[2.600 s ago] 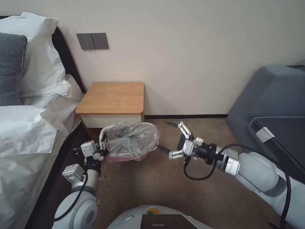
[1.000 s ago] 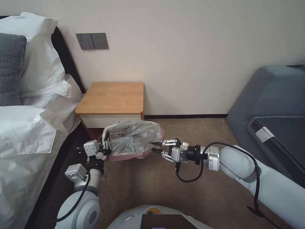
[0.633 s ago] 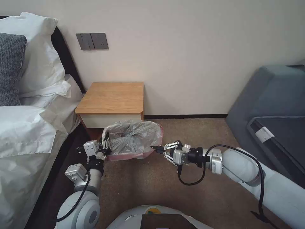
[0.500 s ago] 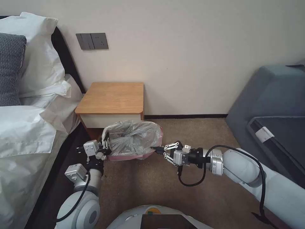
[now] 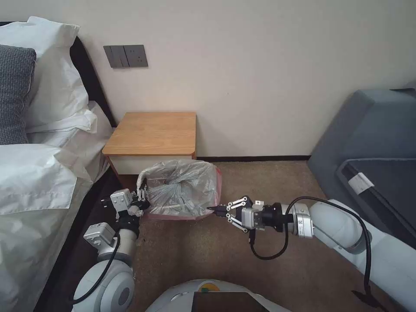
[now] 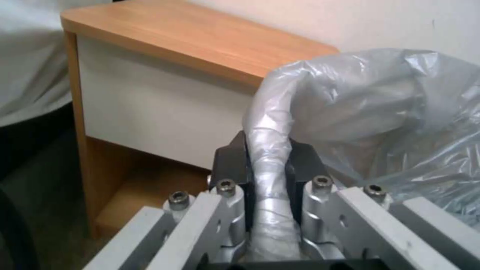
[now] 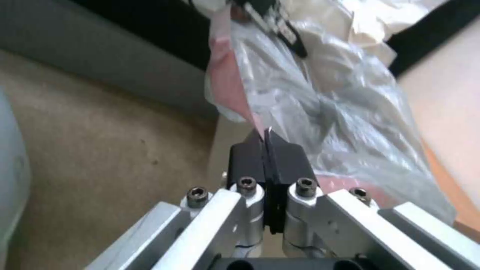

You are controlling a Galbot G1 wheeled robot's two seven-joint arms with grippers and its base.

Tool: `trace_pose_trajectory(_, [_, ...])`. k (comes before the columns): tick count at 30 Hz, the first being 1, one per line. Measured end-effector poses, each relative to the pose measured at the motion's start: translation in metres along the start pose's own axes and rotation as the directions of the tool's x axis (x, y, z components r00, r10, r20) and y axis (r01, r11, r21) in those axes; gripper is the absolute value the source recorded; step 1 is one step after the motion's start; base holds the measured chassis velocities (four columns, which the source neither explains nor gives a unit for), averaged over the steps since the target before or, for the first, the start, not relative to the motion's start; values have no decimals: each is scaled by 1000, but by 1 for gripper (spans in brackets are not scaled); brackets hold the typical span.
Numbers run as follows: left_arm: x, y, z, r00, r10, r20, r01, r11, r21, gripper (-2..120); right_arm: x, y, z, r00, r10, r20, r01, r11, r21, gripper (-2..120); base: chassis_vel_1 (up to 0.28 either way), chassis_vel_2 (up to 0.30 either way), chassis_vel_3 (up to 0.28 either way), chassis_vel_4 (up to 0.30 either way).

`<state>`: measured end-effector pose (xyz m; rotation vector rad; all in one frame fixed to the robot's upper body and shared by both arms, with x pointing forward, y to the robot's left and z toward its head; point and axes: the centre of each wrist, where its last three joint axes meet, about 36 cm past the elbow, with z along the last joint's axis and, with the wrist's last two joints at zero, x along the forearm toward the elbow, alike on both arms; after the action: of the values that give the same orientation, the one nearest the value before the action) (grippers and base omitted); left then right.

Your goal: Pick up the garbage bag from the table and place it over the trash can.

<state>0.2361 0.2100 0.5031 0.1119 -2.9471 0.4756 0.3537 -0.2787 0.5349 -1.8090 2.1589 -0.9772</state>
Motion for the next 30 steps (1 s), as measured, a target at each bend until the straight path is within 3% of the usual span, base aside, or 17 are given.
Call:
trace_pose_trajectory(14, [3,-3,-10,998,34,-62,-24,987,161,9,6,-2,30,997,-3,-81,2,1000,-8,0,0,0,0,0])
trace_pose_trajectory(23, [3,-3,-10,984,82,-156,-29,948,316,9,7,0,44,996,-11,-94,9,1000,-17,0,0,0,0,0])
trace_pose_trajectory(28, [2,-3,-11,980,96,-174,-30,938,344,9,8,2,50,996,-40,-81,38,999,-29,0,0,0,0,0])
trace_pose_trajectory(30, [1,-3,-13,979,101,-177,-32,934,356,9,9,2,49,993,-98,-67,96,995,-36,0,0,0,0,0])
